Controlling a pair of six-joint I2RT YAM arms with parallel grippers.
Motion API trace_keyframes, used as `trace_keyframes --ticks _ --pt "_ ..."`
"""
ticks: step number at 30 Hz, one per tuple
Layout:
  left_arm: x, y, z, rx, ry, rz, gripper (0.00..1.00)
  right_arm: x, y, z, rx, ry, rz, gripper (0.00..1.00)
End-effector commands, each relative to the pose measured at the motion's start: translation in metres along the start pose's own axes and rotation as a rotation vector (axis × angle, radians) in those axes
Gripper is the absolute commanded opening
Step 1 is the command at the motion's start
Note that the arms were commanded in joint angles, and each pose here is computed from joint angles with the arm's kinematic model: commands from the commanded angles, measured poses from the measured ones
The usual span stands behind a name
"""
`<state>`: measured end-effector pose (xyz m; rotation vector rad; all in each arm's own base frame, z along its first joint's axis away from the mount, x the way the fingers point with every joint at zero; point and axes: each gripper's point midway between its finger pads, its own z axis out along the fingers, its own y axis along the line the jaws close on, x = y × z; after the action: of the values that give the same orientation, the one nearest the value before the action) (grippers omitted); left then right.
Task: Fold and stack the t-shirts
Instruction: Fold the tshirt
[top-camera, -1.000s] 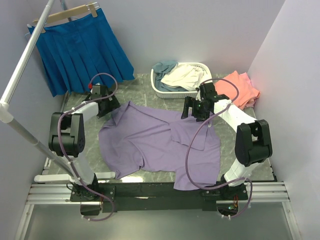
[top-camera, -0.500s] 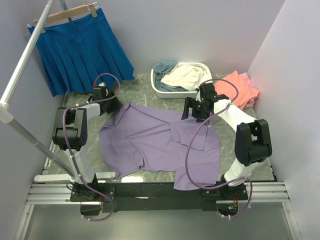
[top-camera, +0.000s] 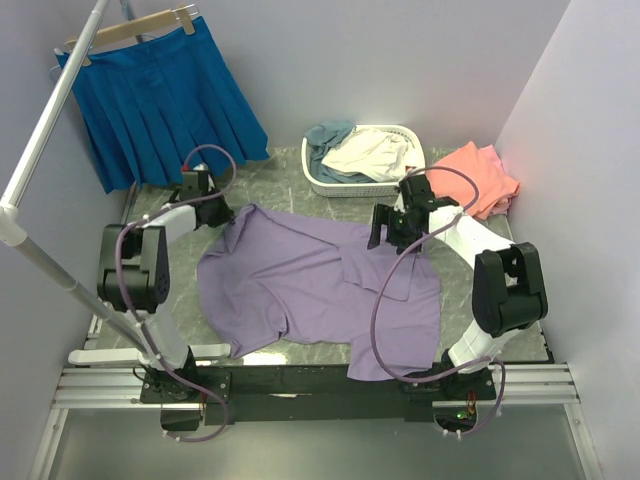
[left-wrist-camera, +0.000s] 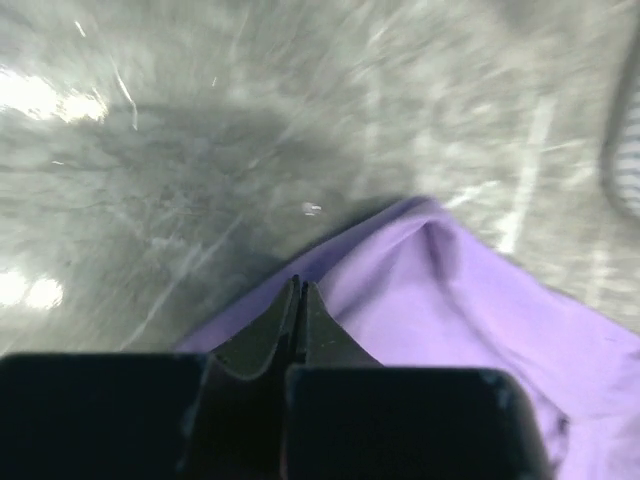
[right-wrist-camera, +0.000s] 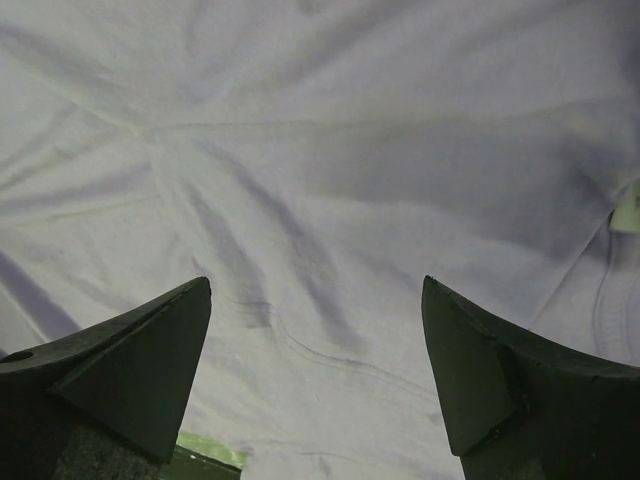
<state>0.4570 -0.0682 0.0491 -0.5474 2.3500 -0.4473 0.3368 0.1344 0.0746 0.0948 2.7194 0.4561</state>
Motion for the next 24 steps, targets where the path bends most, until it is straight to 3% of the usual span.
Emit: trace_keyframes --ticks 1,9,17,24 --pt "-0.058 -0.038 -0.061 0.048 -0.157 0.048 0.01 0.011 -0.001 0.001 -0.011 0.003 0.04 0.9" --pt "-0.034 -0.024 -0.104 -0.029 -0.107 0.055 0.03 0.032 -0.015 0.018 0.041 0.054 0.132 0.84" --pt "0.035 0.03 -0.103 -0.256 0.055 0.059 0.01 0.023 -0.05 0.021 0.189 0.028 0.23 0.81" --pt "0.067 0.07 -0.102 -0.415 0.102 0.013 0.01 0.023 -0.073 0.02 0.229 0.024 0.299 0.79"
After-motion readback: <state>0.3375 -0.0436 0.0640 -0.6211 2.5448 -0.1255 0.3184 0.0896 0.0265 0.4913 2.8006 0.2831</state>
